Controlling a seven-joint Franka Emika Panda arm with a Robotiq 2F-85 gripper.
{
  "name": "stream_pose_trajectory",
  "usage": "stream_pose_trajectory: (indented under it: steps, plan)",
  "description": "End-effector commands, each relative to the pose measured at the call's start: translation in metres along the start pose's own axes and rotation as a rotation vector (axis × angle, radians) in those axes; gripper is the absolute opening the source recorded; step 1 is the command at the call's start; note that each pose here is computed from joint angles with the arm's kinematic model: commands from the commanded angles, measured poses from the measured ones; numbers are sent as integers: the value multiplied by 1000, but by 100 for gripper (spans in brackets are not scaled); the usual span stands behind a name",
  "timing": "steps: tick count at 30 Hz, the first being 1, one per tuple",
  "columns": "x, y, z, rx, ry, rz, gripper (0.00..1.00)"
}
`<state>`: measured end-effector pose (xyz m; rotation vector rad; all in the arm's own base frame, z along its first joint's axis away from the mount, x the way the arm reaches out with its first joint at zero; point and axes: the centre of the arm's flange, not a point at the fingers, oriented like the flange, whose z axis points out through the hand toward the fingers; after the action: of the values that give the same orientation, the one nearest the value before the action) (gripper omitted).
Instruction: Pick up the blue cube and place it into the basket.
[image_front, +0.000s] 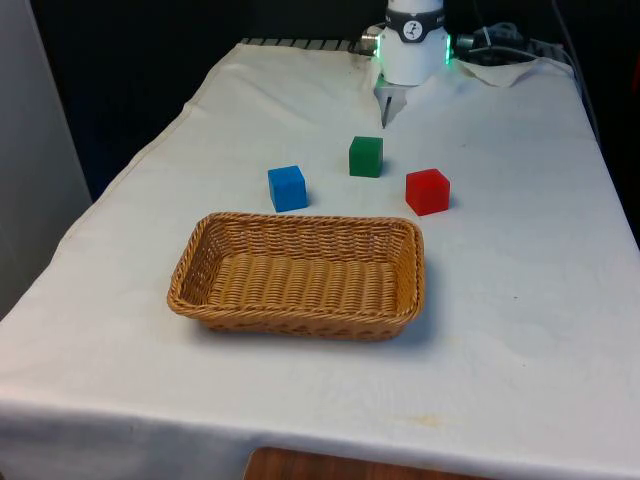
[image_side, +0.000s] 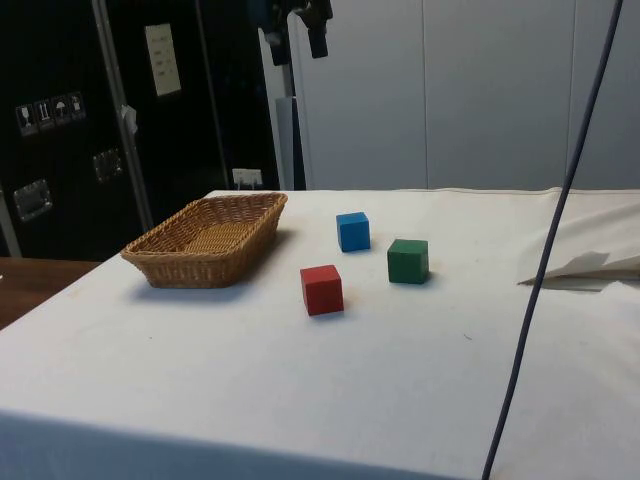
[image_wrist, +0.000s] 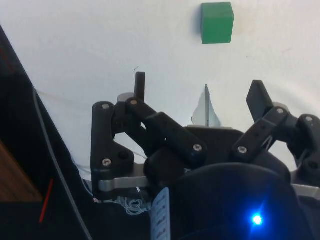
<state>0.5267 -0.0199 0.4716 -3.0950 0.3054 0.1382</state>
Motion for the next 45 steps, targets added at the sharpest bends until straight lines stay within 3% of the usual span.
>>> stream_pose_trajectory:
  steps: [1,4,5,11,13,14,16,22,23,24,29,30,36,37,39,43,44,45]
  plan:
    - [1,1,2,-4,5,19,100]
    - [1,2,5,-5,1,47,100]
    - [1,1,3,-1,-7,34,100]
    - [3,3,7,-9,0,93,100]
    - [3,3,6,-12,4,106,100]
    - [3,2,7,-7,-7,94,100]
    - [3,2,6,-18,8,121,100]
    - [5,3,12,-27,16,160,100]
    - [4,3,11,-22,4,153,100]
    - [5,3,13,-28,18,167,100]
    - [6,4,23,-37,31,204,100]
    - [5,4,23,-33,22,198,100]
    - [8,5,37,-46,46,250,100]
    - [7,5,35,-43,33,238,100]
    - [9,5,43,-51,51,270,100]
    - [10,6,50,-56,60,296,100]
    - [10,6,50,-55,49,294,100]
    - [11,6,54,-60,63,309,100]
